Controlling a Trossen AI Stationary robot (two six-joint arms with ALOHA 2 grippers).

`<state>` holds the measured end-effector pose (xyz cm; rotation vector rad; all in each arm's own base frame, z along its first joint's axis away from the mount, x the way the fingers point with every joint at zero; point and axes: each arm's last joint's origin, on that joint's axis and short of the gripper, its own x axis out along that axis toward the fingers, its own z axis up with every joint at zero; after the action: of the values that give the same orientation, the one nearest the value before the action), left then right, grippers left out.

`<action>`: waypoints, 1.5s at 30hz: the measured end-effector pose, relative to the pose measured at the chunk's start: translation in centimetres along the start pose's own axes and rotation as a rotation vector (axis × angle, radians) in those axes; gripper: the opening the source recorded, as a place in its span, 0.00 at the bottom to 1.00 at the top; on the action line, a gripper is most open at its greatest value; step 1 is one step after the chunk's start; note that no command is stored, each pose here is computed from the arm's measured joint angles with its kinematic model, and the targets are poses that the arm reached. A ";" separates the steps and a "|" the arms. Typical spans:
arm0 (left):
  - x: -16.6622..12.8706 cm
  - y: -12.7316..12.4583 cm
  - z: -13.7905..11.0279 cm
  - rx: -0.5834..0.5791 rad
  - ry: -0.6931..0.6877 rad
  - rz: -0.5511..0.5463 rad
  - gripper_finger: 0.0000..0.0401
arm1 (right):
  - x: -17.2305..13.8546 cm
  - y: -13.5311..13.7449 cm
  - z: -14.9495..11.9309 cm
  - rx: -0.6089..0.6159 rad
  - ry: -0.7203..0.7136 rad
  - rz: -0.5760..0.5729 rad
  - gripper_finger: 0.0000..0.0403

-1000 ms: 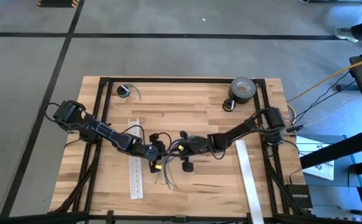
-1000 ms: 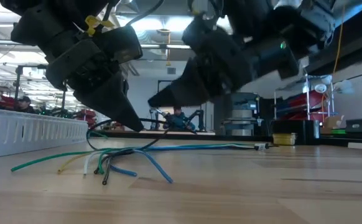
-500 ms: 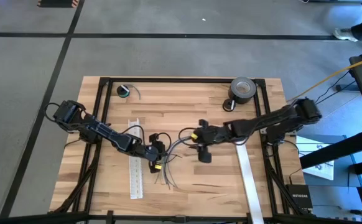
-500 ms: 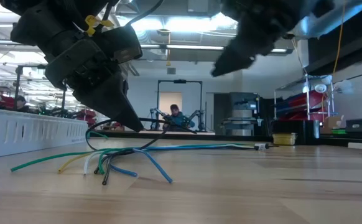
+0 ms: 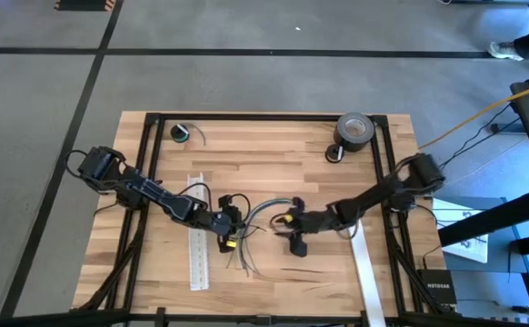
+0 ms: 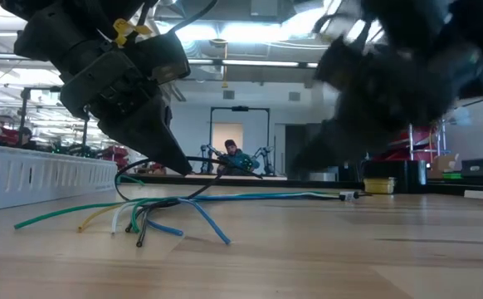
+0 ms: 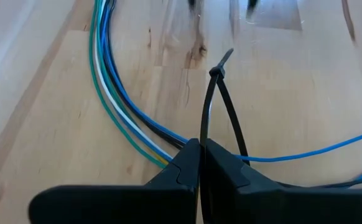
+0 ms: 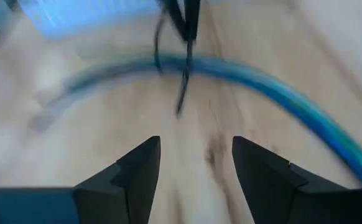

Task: Ziptie cables
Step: Wrap the colored cables with the black zip tie

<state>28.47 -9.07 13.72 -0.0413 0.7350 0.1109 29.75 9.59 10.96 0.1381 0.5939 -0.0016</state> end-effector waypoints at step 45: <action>-0.3 -0.4 1.5 -0.019 -0.037 -0.020 0.22 | 4.9 1.6 2.8 -0.323 0.112 -0.213 0.00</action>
<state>29.29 -9.34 15.08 -0.0648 0.6966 0.0991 35.41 11.01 10.70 -0.2399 0.7106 -0.1048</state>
